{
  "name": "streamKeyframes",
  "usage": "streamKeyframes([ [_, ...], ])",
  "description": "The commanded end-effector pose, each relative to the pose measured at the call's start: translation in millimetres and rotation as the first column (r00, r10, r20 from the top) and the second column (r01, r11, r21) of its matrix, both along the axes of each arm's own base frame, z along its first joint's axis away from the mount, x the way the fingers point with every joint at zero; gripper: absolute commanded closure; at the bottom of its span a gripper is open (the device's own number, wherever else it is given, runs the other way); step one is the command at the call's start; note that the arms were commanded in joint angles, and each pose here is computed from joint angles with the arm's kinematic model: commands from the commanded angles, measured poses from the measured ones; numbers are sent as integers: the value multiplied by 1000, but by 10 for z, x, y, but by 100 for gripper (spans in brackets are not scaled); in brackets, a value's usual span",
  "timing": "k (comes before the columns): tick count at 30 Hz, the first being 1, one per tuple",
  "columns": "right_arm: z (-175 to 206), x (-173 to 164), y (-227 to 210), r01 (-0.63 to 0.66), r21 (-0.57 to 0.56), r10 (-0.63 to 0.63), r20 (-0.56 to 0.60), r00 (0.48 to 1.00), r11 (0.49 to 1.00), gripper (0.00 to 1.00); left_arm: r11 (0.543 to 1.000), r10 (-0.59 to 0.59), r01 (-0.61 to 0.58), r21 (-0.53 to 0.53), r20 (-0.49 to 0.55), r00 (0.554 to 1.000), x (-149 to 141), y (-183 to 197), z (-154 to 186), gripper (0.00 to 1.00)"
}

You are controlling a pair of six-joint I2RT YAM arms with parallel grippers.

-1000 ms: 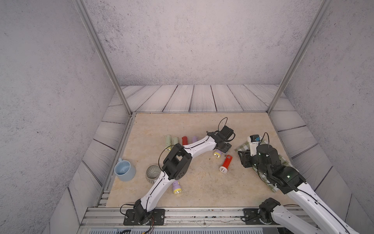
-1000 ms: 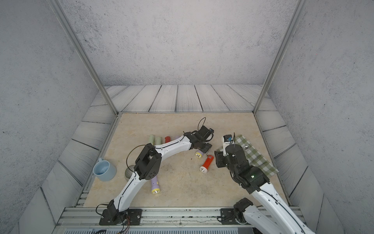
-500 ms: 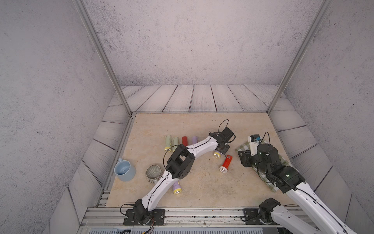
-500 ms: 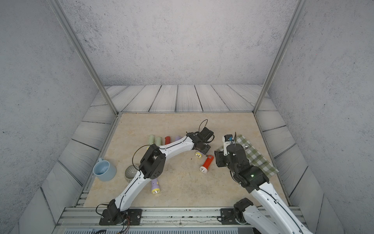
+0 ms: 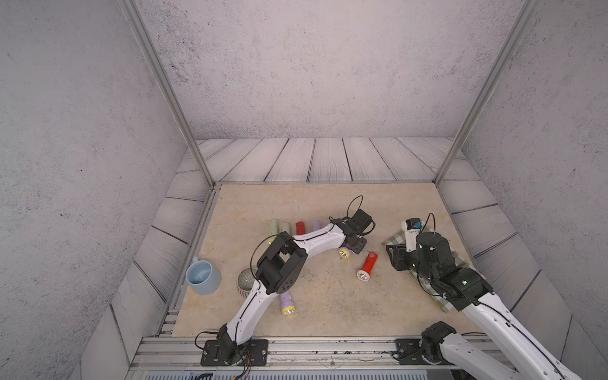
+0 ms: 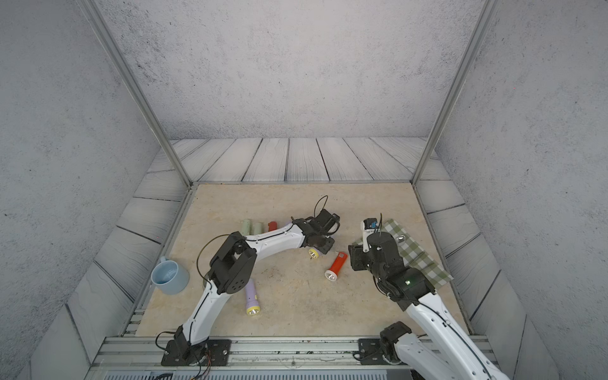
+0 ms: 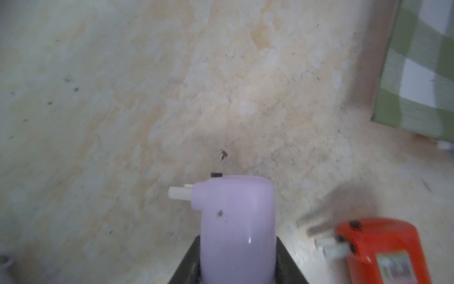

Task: Close the plug at the bottom of the flashlight
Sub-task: Pick up the flashlight from the center of the board.

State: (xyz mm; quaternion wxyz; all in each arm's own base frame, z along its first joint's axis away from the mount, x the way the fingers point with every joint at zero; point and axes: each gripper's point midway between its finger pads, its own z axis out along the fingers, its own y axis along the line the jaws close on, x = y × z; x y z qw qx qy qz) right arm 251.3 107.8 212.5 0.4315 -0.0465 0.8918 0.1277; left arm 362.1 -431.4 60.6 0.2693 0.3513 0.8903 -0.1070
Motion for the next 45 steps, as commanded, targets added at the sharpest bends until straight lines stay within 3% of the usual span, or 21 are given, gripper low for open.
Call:
streamKeyframes([
  [1,119,14,-21,12,12,-13,25,1000,1000,49,965,9,44,-260,201,980,105,-79,1080,100],
  [6,290,39,30,-5,57,1,80,997,998,49,876,0,178,-448,370,929,-253,232,1861,100],
  [8,359,52,94,-30,88,22,98,995,996,49,854,8,209,-477,413,911,-398,403,2033,100],
  [14,628,106,366,-153,175,124,168,978,973,49,816,3,330,-475,574,819,-804,896,2235,100],
  [19,914,93,646,-311,223,254,250,934,924,48,794,-71,412,-447,605,793,-1130,1152,2229,100],
  [25,1101,143,865,-409,241,344,269,900,880,46,698,-149,576,-425,701,698,-1618,1390,2375,100],
  [28,1213,64,1101,-529,290,455,286,843,798,45,658,-185,636,-403,732,656,-1797,1457,2480,100],
  [31,1427,-110,1356,-667,371,575,337,745,647,43,608,-216,690,-394,753,621,-1949,1480,2599,100],
  [33,1563,-206,1427,-709,391,608,365,705,588,42,571,-233,721,-393,764,601,-2027,1489,2681,100],
  [40,1909,-649,1523,-822,266,692,446,568,504,46,472,-278,782,-407,773,570,-2164,1509,2867,100],
  [42,1918,-710,1533,-823,190,706,434,559,535,53,448,-289,789,-420,767,572,-2164,1511,2902,100],
  [45,1868,-775,1552,-811,32,736,398,547,585,56,409,-315,803,-435,758,571,-2171,1509,2936,100],
])
